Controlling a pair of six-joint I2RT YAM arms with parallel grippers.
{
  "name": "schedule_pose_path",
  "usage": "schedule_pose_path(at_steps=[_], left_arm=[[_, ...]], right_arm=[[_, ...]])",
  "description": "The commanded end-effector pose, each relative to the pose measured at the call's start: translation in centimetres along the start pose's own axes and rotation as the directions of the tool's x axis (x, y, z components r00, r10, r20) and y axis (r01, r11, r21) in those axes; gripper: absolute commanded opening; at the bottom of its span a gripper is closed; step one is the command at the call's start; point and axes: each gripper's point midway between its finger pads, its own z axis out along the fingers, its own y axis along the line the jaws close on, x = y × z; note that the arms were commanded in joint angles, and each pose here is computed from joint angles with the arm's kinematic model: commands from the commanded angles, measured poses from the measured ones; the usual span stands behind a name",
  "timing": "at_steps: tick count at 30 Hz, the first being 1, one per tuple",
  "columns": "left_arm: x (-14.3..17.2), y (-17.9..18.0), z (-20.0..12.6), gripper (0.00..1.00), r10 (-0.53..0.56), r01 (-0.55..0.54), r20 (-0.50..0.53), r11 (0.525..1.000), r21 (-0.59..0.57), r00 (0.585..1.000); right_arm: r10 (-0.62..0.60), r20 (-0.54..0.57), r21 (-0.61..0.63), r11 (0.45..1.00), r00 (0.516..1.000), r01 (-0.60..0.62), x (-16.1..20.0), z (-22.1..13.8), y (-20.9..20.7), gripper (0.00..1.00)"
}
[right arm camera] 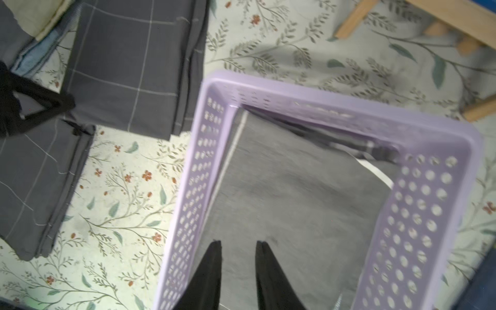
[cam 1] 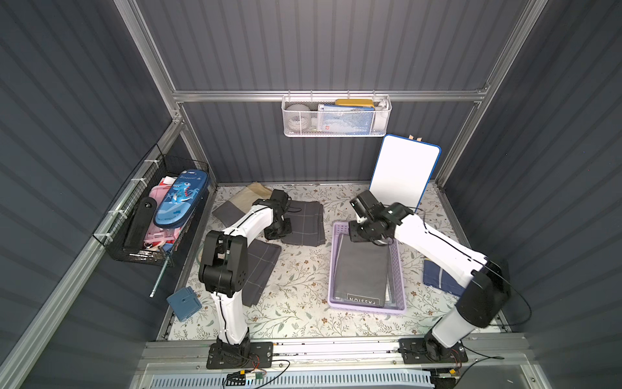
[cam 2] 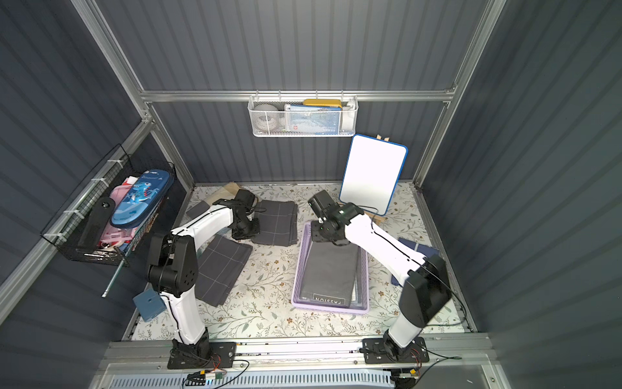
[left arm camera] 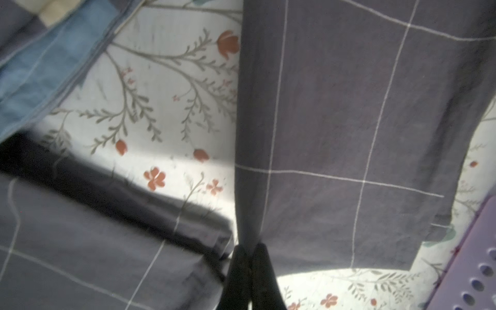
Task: Put the folded pillowcase in the basket
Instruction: Pick up the pillowcase from the center of the board.
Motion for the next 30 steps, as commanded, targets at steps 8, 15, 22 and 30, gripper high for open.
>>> schedule_pose_path(at_steps=[8,15,22,30], left_arm=[[6.1,2.6,-0.7,0.0,0.027,-0.034,-0.125,0.998,-0.054,0.992],[7.1,2.6,0.2,0.0,0.02,-0.026,-0.146,0.999,-0.042,0.989],[7.2,2.6,-0.2,0.0,0.022,-0.027,-0.141,0.999,-0.037,0.99],[6.8,2.4,-0.4,0.01,0.006,-0.01,-0.121,0.999,-0.03,0.993]], right_arm=[[-0.097,-0.064,-0.102,0.991,0.993,0.09,-4.1,8.1,7.2,0.56],[-0.157,-0.052,-0.102,0.983,0.986,0.151,-6.1,13.3,8.5,0.67],[-0.175,-0.042,-0.15,0.974,0.984,0.167,-7.8,17.2,8.9,0.68],[-0.191,-0.052,-0.14,0.973,0.98,0.182,-7.4,21.0,8.7,0.72]])
